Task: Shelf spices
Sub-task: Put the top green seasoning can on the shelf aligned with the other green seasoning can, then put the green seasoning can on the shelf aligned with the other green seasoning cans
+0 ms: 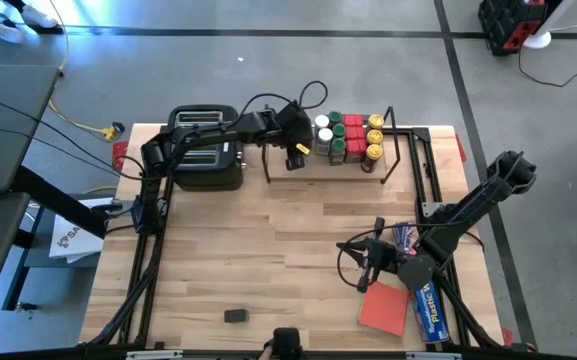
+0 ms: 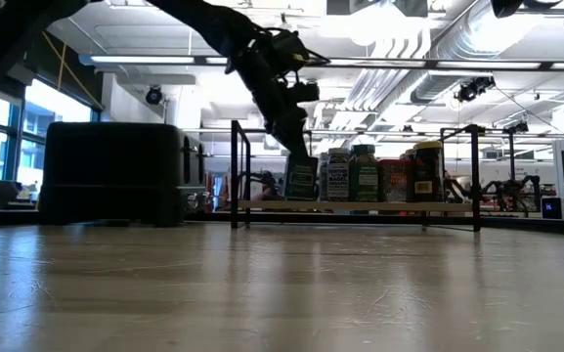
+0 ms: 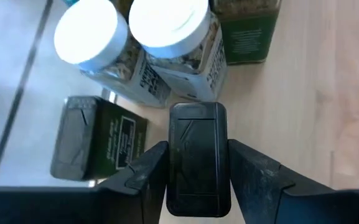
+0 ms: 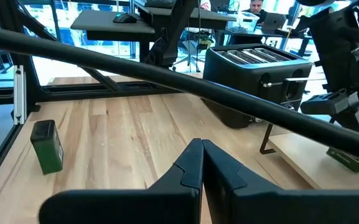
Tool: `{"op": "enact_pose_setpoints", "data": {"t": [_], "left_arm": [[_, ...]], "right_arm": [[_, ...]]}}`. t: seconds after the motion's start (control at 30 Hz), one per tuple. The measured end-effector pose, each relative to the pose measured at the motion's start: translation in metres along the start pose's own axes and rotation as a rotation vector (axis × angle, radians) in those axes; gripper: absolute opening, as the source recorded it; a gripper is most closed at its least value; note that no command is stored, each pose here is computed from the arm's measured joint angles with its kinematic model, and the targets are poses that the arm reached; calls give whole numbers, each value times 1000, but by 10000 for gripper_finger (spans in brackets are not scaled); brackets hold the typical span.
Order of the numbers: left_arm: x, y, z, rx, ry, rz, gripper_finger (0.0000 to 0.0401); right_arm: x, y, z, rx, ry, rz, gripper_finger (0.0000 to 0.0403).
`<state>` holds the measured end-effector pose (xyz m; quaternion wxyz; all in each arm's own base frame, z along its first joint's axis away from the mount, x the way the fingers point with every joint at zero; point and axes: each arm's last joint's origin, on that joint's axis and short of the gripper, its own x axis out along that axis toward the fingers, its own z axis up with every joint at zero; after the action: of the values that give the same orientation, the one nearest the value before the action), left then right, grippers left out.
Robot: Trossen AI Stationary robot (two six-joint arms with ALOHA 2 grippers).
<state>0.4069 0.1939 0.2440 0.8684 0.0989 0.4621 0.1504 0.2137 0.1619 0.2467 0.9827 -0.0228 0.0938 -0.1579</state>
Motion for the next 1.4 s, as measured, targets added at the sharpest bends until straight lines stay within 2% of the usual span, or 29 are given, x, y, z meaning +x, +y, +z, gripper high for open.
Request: {"op": "enact_pose_setpoints", "data": {"t": [0.27, 0.47, 0.67, 1.1, 1.27, 1.4], "left_arm": [[4, 5, 6, 33, -69, 56, 164], [20, 8, 0, 31, -40, 69, 183], [23, 8, -1, 34, -16, 102, 195], [23, -3, 3, 8, 0, 168, 185], [3, -15, 13, 30, -29, 151, 184], [-42, -24, 24, 53, -67, 131, 184]], "right_arm": [[0, 1, 0, 1, 5, 22, 0], [0, 1, 0, 2, 10, 43, 0], [0, 1, -1, 12, 13, 45, 0], [0, 1, -1, 17, 18, 44, 0], [0, 1, -1, 18, 18, 44, 0], [0, 1, -1, 20, 18, 45, 0]]}}
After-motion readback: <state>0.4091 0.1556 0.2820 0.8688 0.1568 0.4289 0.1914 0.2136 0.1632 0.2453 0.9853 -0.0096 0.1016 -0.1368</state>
